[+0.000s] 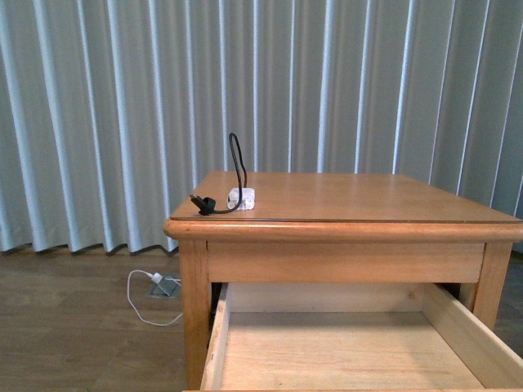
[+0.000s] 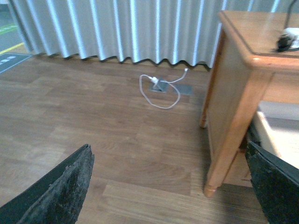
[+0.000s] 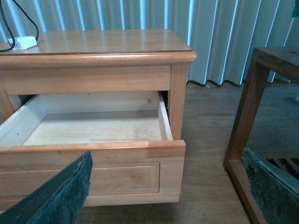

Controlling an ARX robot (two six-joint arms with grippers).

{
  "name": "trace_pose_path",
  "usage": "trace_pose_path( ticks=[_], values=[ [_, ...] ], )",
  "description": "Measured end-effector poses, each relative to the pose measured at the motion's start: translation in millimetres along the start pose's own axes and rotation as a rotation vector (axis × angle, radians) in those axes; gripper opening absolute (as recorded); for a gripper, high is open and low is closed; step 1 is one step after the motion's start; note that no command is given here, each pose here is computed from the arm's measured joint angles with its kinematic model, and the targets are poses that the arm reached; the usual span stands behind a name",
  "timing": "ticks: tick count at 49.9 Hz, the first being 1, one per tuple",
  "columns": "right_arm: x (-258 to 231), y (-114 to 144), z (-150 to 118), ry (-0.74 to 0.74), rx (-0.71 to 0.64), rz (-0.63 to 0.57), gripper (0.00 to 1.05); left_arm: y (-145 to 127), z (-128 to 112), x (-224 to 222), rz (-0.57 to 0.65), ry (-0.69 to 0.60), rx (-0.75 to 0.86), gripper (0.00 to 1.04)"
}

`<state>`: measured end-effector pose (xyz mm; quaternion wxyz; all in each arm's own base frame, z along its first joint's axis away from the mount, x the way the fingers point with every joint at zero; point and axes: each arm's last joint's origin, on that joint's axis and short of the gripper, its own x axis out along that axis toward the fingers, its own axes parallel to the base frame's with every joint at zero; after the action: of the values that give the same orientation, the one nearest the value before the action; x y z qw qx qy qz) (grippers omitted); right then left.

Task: Put charger into drawer

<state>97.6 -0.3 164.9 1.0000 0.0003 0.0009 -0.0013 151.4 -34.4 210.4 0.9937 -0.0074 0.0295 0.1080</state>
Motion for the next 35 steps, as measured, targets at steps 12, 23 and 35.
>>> trace_pose_path(
  ticks=[12, 23, 35],
  values=[
    [0.0, 0.0, 0.0, 0.000, 0.000, 0.000, 0.96, -46.1, 55.6, 75.0, -0.328, 0.043, 0.060, 0.99],
    [0.0, 0.0, 0.0, 0.000, 0.000, 0.000, 0.96, -82.7, 80.8, 146.8, -0.403, 0.085, 0.123, 0.99],
    [0.0, 0.0, 0.0, 0.000, 0.000, 0.000, 0.96, -122.9, 97.5, 211.7, -0.434, 0.083, 0.157, 0.99]
  ],
)
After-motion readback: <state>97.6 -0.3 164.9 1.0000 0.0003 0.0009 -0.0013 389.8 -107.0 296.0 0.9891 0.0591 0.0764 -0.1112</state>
